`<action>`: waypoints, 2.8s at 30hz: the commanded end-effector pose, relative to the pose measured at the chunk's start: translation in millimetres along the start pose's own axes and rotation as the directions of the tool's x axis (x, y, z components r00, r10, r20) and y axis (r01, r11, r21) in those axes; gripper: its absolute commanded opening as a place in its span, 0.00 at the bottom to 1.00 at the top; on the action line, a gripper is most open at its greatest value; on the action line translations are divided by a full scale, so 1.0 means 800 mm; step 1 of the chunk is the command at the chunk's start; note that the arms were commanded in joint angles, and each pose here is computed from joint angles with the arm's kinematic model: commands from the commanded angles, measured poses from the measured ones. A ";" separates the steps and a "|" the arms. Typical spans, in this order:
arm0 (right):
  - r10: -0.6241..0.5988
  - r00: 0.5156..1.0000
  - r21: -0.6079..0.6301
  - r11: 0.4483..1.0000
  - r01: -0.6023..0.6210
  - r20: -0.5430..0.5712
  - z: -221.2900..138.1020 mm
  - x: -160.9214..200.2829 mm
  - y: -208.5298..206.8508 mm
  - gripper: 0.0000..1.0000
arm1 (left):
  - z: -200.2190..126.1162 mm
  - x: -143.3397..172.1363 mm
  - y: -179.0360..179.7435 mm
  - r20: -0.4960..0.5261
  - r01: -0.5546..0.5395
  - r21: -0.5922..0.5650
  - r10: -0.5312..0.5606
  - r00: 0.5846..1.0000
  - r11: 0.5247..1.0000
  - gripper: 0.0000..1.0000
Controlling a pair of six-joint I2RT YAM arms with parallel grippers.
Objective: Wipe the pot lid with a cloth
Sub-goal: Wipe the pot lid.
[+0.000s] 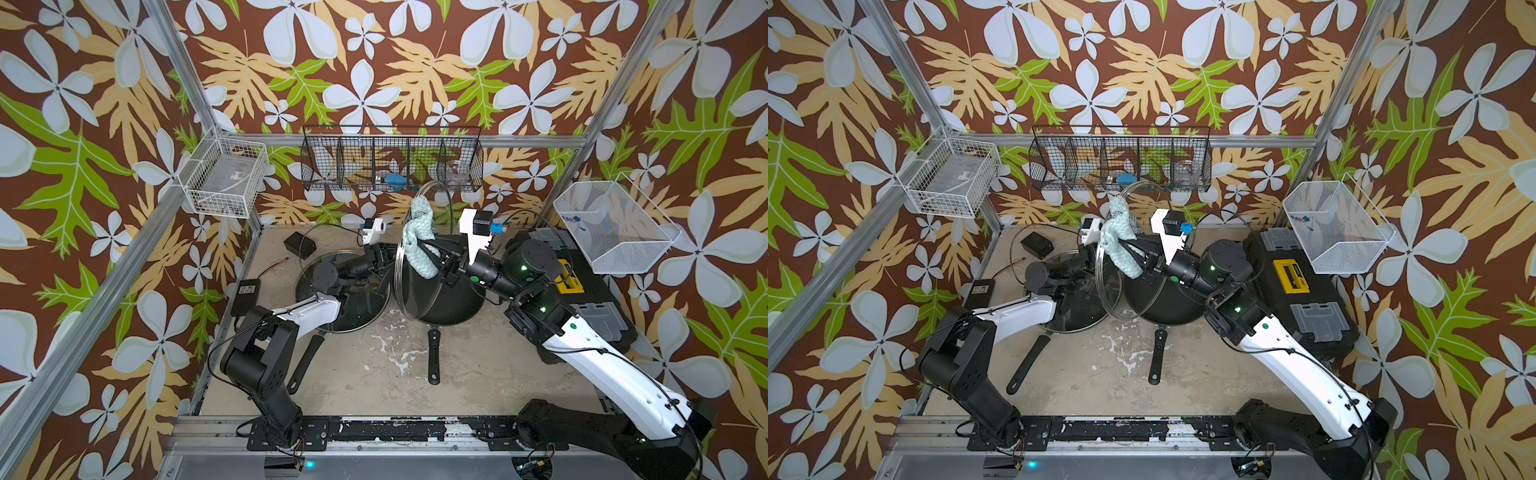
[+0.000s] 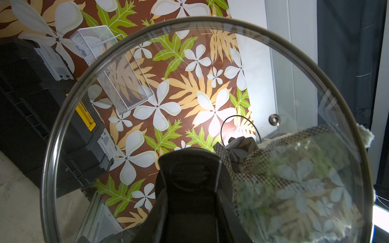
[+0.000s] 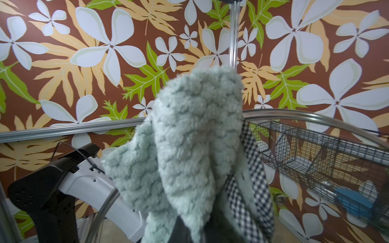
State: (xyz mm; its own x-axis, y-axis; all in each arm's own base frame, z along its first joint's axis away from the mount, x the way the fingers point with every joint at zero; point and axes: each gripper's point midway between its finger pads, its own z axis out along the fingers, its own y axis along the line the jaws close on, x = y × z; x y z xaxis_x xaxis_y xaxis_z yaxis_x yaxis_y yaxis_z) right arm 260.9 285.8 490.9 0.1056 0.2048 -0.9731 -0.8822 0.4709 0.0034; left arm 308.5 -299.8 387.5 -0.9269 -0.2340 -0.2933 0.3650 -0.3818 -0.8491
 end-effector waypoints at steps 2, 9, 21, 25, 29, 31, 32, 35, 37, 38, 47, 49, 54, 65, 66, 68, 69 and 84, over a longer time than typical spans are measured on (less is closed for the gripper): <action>-0.002 0.999 0.134 0.991 -0.002 0.033 -0.002 -0.013 -0.050 0.00 | -0.005 0.022 -0.084 0.008 -0.236 0.226 0.240 0.971 0.945 0.00; 0.033 0.999 0.280 0.960 -0.026 -0.020 -0.008 0.009 -0.130 0.00 | -0.004 0.027 -0.092 -0.002 -0.244 0.240 0.252 0.968 0.940 0.00; 0.116 0.990 0.224 0.970 -0.096 -0.078 -0.026 0.057 -0.116 0.00 | -0.004 0.025 -0.094 0.008 -0.245 0.245 0.251 0.968 0.938 0.00; 0.104 0.989 0.146 0.985 -0.089 -0.103 -0.021 0.056 -0.081 0.00 | -0.004 0.024 -0.091 0.012 -0.242 0.242 0.247 0.969 0.939 0.00; 0.085 0.990 0.075 0.994 -0.077 -0.116 -0.015 0.054 -0.044 0.00 | -0.005 0.023 -0.088 0.014 -0.240 0.239 0.243 0.970 0.941 0.00; 0.080 0.990 0.039 0.996 -0.076 -0.117 -0.014 0.052 -0.023 0.00 | -0.005 0.022 -0.087 0.015 -0.236 0.238 0.239 0.971 0.942 0.00; 0.080 0.990 0.024 0.997 -0.077 -0.118 -0.015 0.053 -0.015 0.00 | -0.005 0.022 -0.087 0.016 -0.237 0.237 0.240 0.971 0.942 0.00; 0.082 0.988 -0.035 0.996 -0.087 -0.127 -0.020 0.059 0.019 0.00 | -0.005 0.021 -0.086 0.017 -0.234 0.236 0.236 0.972 0.943 0.00; 0.086 0.985 -0.061 0.994 -0.096 -0.152 -0.025 0.072 0.036 0.00 | -0.005 0.021 -0.087 0.019 -0.233 0.237 0.235 0.972 0.943 0.00; 0.089 0.982 -0.068 0.992 -0.101 -0.166 -0.028 0.078 0.042 0.00 | -0.005 0.021 -0.086 0.019 -0.232 0.237 0.234 0.972 0.943 0.00; 0.117 0.956 0.061 0.993 -0.105 -0.269 -0.053 0.140 0.029 0.00 | -0.006 0.022 -0.091 0.020 -0.229 0.250 0.231 0.973 0.941 0.00; 0.120 0.949 0.128 0.988 -0.085 -0.291 -0.055 0.152 0.010 0.00 | -0.006 0.022 -0.091 0.019 -0.228 0.249 0.230 0.973 0.941 0.00; 0.160 0.953 0.261 0.961 -0.091 -0.256 -0.065 0.153 -0.048 0.00 | -0.006 0.022 -0.089 0.018 -0.225 0.246 0.228 0.973 0.943 0.00; 0.106 0.979 0.272 0.961 -0.056 -0.172 -0.015 0.083 -0.114 0.00 | -0.007 0.019 -0.083 0.033 -0.225 0.239 0.224 0.974 0.944 0.00; 0.100 0.981 0.243 0.968 -0.059 -0.163 -0.007 0.074 -0.111 0.00 | -0.007 0.018 -0.084 0.036 -0.225 0.240 0.224 0.974 0.944 0.00; 0.095 0.985 0.189 0.980 -0.067 -0.146 0.003 0.060 -0.099 0.00 | -0.007 0.015 -0.083 0.047 -0.227 0.238 0.223 0.974 0.944 0.00; 0.089 0.986 0.163 0.984 -0.066 -0.139 0.007 0.055 -0.090 0.00 | -0.007 0.013 -0.083 0.054 -0.231 0.236 0.224 0.973 0.944 0.00; 0.133 0.973 -0.031 0.990 -0.141 -0.189 -0.035 0.099 0.029 0.00 | -0.011 -0.010 -0.081 0.119 -0.230 0.224 0.208 0.971 0.947 0.00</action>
State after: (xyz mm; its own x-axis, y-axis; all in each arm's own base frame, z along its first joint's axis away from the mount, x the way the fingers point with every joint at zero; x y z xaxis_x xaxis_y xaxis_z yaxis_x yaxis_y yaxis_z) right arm 243.6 289.0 412.1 -0.0845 0.0881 -0.9925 -0.8940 0.4331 0.1145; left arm 324.0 -292.0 392.4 -0.9138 -0.3157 -0.2555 0.3715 -0.3956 -0.8399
